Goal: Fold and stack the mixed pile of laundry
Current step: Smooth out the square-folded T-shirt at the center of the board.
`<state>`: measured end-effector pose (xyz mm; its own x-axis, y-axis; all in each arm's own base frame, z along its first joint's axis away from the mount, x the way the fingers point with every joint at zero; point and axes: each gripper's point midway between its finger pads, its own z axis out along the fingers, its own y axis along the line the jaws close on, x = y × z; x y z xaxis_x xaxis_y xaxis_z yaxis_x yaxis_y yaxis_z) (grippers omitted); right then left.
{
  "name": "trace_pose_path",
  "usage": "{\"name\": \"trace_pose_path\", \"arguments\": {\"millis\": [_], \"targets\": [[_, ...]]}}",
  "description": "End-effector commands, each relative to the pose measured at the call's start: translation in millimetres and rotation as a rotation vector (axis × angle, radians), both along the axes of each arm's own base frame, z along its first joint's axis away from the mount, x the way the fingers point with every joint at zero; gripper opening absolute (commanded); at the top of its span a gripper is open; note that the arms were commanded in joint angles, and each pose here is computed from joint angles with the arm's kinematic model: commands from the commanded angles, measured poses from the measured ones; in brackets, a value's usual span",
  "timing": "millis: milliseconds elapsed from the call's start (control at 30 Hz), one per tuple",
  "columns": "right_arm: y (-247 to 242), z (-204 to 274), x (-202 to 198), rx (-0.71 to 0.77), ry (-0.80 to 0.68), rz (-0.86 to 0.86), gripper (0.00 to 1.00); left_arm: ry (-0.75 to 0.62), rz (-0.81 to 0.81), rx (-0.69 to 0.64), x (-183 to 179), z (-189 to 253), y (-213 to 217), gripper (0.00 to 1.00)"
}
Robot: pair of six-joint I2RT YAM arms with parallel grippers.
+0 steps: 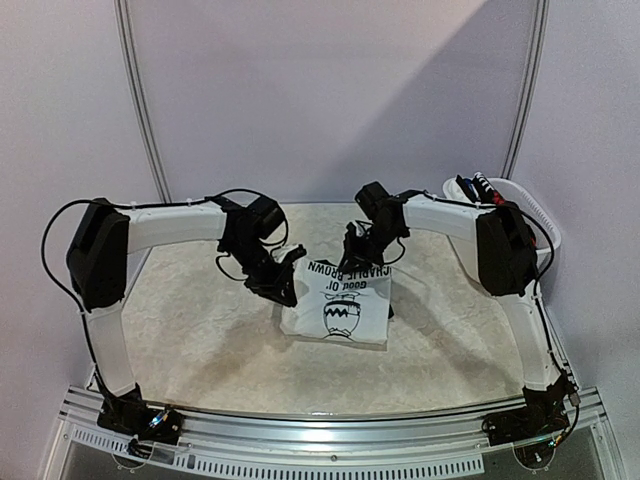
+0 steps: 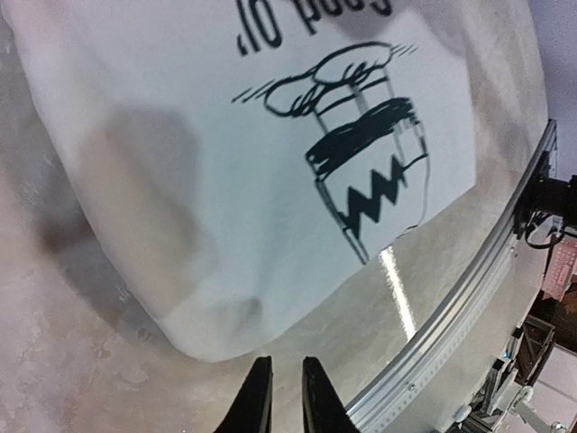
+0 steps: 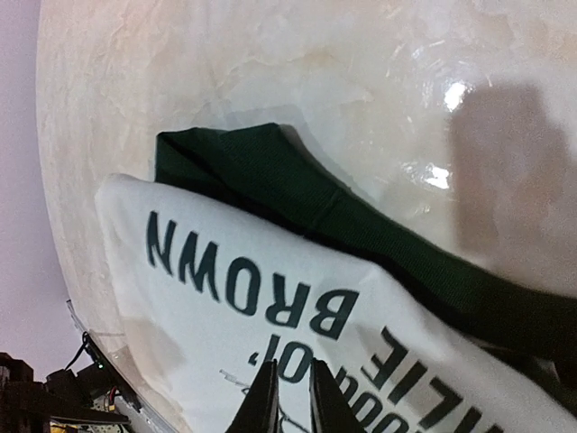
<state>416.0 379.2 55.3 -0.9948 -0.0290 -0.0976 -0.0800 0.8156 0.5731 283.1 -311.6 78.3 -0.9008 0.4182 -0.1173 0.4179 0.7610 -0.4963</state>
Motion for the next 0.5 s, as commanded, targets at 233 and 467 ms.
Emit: {"name": "trace_pose_path", "arguments": {"millis": [233,467], "targets": [[-8.1,75.2,-80.4,0.002,-0.098,0.060,0.13,0.001,-0.005,-0.058,3.3,25.6,-25.5,0.11],[3.0,52.1,-136.4,-0.002,-0.042,0.069,0.11,0.020,-0.021,-0.053,3.1,13.4,-47.2,0.11]]}}
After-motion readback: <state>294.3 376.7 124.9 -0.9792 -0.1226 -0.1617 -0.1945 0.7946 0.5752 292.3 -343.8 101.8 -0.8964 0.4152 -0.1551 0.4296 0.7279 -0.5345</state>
